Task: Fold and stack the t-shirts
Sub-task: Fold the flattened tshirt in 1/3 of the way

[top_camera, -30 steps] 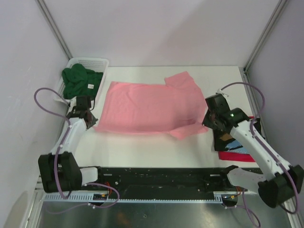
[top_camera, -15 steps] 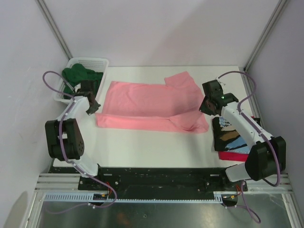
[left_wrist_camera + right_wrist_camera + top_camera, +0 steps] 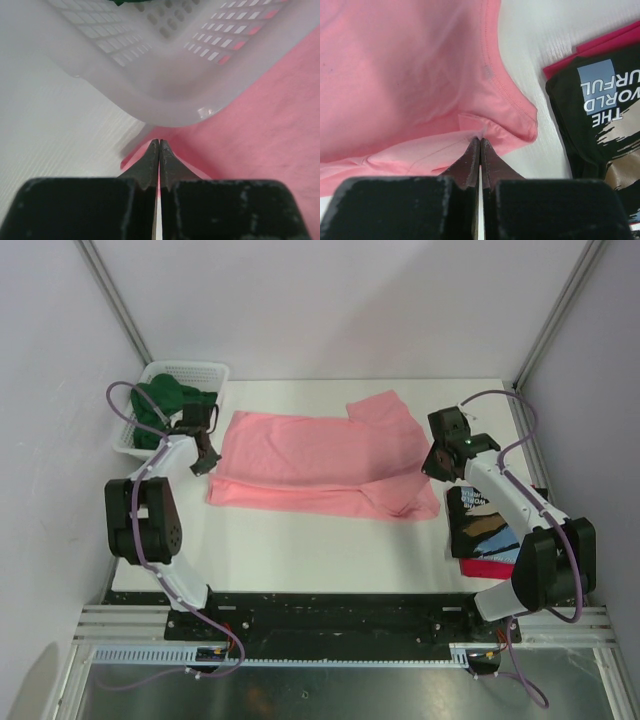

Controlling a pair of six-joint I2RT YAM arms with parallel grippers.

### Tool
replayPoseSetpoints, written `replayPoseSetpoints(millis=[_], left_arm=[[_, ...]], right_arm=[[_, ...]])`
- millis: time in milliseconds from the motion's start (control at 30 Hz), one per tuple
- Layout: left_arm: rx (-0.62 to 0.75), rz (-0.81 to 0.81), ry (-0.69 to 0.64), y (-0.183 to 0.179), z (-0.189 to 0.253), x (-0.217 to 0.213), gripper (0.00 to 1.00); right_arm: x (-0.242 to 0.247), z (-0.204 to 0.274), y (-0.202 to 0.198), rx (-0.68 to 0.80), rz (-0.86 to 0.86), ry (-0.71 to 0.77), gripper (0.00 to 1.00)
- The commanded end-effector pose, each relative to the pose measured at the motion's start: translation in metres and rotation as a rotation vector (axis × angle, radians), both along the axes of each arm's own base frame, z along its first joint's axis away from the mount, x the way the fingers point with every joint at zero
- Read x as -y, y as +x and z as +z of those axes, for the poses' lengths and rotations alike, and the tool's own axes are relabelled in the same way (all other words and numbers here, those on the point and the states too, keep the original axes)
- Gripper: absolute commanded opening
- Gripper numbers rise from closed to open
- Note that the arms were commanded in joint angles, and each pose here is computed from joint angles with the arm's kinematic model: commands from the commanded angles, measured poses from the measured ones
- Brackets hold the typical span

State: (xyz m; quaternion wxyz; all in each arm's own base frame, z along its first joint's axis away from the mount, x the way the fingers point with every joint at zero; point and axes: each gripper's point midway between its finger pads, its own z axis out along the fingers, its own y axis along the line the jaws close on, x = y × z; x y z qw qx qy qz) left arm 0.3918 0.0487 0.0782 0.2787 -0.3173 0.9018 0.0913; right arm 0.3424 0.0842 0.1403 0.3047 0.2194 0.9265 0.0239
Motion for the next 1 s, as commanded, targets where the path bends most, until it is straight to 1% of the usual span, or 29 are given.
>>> replayPoseSetpoints(millis=[0, 233, 533, 600, 633, 667, 767, 833, 900, 967], left_arm=[[0.058, 0.022, 0.033, 0.019, 0.014, -0.006, 0.00], [0.037, 0.005, 0.027, 0.030, 0.005, -0.005, 0.00], [0.010, 0.000, 0.031, 0.040, -0.008, -0.006, 0.00], [0.008, 0.001, 0.036, 0.042, -0.009, -0.007, 0.02], [0.007, 0.003, 0.039, 0.042, -0.010, -0.008, 0.06], [0.008, 0.003, 0.037, 0.043, -0.009, -0.008, 0.13], [0.024, -0.008, 0.031, 0.047, -0.004, -0.006, 0.46], [0.049, -0.018, 0.023, 0.049, 0.006, -0.004, 0.62], [0.083, -0.039, 0.010, 0.049, 0.020, 0.001, 0.70], [0.108, -0.068, -0.004, 0.047, 0.031, 0.009, 0.73]], right_arm=[[0.003, 0.021, 0.015, 0.077, -0.013, -0.004, 0.00], [-0.001, -0.002, 0.034, 0.054, -0.006, 0.015, 0.00], [-0.002, -0.021, 0.072, 0.060, -0.001, 0.046, 0.00], [-0.004, -0.024, 0.078, 0.060, 0.002, 0.052, 0.00], [-0.004, -0.025, 0.080, 0.059, 0.002, 0.054, 0.00], [-0.004, -0.026, 0.082, 0.059, 0.002, 0.058, 0.00], [-0.007, -0.027, 0.086, 0.057, 0.010, 0.070, 0.00], [-0.008, -0.028, 0.088, 0.059, 0.014, 0.078, 0.00], [-0.010, -0.030, 0.092, 0.058, 0.016, 0.085, 0.00], [-0.011, -0.033, 0.098, 0.054, 0.014, 0.099, 0.00]])
